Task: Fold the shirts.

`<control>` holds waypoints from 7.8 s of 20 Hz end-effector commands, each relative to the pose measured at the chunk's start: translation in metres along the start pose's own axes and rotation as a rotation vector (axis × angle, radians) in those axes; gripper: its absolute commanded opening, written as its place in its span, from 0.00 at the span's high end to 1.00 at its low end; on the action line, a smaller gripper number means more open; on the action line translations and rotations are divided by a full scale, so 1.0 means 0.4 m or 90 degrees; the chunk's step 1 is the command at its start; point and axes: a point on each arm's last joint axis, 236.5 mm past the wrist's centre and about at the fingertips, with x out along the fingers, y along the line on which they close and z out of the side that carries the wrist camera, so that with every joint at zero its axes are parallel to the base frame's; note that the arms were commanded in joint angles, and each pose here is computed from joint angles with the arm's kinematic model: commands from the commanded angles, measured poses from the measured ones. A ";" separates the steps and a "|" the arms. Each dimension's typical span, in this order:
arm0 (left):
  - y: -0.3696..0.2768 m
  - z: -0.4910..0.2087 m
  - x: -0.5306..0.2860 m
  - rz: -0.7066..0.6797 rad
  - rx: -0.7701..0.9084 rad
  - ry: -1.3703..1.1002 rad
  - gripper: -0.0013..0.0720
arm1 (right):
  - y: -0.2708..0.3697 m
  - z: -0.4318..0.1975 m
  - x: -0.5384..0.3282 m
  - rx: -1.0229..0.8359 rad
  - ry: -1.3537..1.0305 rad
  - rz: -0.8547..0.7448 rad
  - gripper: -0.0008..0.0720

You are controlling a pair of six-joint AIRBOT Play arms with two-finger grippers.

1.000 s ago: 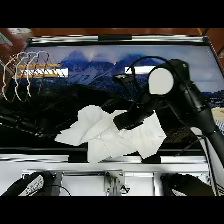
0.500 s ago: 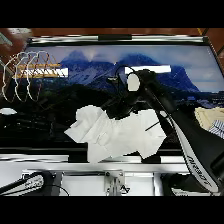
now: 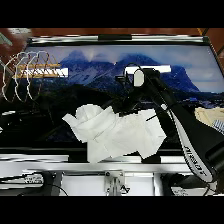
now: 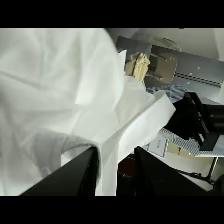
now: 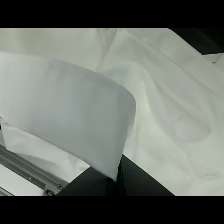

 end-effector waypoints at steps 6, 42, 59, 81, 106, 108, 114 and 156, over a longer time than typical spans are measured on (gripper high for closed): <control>0.135 -0.014 -0.240 0.448 0.299 0.096 0.61 | 0.001 -0.004 0.001 0.002 0.006 0.006 0.89; 0.169 -0.195 0.053 0.725 0.862 0.267 0.92 | 0.000 0.010 0.000 -0.003 -0.009 0.006 0.89; -0.024 -0.355 0.033 0.259 0.496 0.418 0.92 | 0.001 -0.042 -0.155 -0.057 -0.011 -0.052 0.89; 0.222 0.060 -0.048 0.388 0.225 0.309 0.58 | 0.002 0.178 -0.070 0.015 -0.170 -0.011 0.89; 0.213 -0.115 0.095 0.657 0.568 0.323 0.26 | 0.039 0.085 -0.115 -0.046 -0.088 -0.001 0.89; 0.240 -0.136 0.104 0.653 0.546 0.351 0.32 | 0.038 0.086 -0.115 -0.046 -0.089 -0.001 0.89; 0.278 -0.170 0.087 0.654 0.536 0.429 0.92 | 0.028 0.080 -0.114 -0.059 -0.082 -0.012 0.88; 0.053 -0.213 -0.123 0.681 0.502 0.221 0.92 | 0.101 -0.007 -0.220 -0.066 -0.049 -0.069 0.89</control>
